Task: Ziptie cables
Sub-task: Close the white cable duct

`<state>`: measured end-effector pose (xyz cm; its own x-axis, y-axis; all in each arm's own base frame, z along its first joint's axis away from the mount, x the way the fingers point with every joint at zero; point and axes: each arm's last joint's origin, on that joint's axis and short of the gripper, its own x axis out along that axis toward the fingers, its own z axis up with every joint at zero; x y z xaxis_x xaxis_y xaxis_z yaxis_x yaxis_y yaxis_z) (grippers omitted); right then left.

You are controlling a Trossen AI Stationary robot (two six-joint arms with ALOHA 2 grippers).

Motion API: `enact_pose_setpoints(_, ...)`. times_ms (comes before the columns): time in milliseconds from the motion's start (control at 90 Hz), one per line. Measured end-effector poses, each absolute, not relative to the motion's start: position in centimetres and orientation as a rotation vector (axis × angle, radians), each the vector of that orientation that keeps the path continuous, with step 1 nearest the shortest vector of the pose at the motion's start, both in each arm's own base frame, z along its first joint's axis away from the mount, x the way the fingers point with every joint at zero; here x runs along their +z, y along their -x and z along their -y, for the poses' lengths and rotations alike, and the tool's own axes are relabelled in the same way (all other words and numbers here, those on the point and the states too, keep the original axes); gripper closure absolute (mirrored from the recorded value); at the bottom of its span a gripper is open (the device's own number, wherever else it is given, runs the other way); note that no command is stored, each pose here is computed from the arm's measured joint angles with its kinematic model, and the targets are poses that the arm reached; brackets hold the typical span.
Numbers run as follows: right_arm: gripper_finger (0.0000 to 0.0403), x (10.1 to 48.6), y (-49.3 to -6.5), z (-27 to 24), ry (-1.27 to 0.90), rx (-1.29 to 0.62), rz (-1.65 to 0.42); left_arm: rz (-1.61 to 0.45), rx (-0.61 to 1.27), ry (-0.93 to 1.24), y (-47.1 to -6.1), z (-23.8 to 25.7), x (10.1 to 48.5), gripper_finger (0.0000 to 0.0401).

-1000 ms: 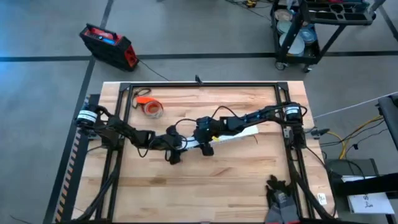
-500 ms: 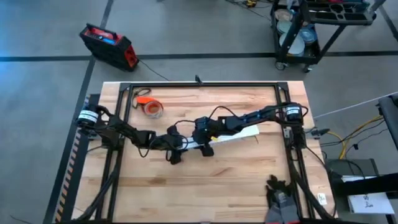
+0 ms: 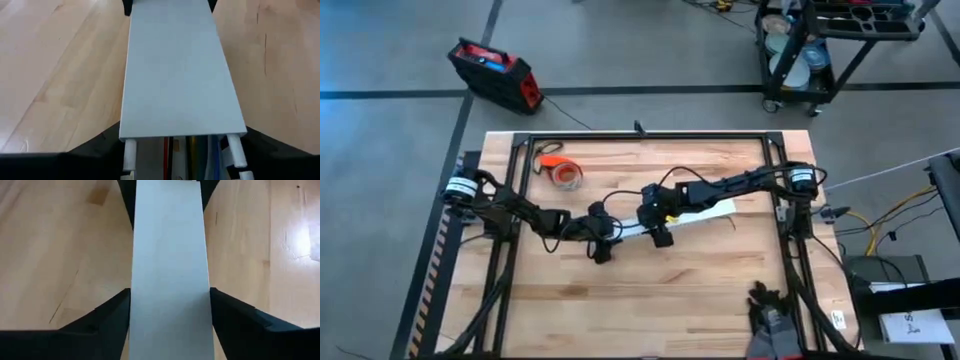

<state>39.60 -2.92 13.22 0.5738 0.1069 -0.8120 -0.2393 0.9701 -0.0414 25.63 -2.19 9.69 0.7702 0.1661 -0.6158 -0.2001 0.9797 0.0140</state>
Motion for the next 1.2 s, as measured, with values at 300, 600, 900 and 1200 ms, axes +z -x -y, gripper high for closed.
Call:
enact_pose_setpoints(300,0.017,12.7,-40.2,2.9,0.14,0.204,-0.896,-0.664,0.2,0.057,-25.6,2.2,9.7,0.0165)
enact_pose_setpoints(600,0.0177,12.7,-40.7,2.4,0.151,0.202,-0.837,-0.667,0.202,0.057,-25.6,2.1,9.6,0.016)
enact_pose_setpoints(900,0.0177,12.3,-41.0,2.2,0.139,0.215,-0.818,-0.68,0.203,0.057,-25.4,2.1,9.5,0.0165)
enact_pose_setpoints(1200,0.0109,12.9,-41.0,2.1,0.151,0.236,-0.79,-0.657,0.194,0.064,-25.6,2.1,10.0,0.0141)
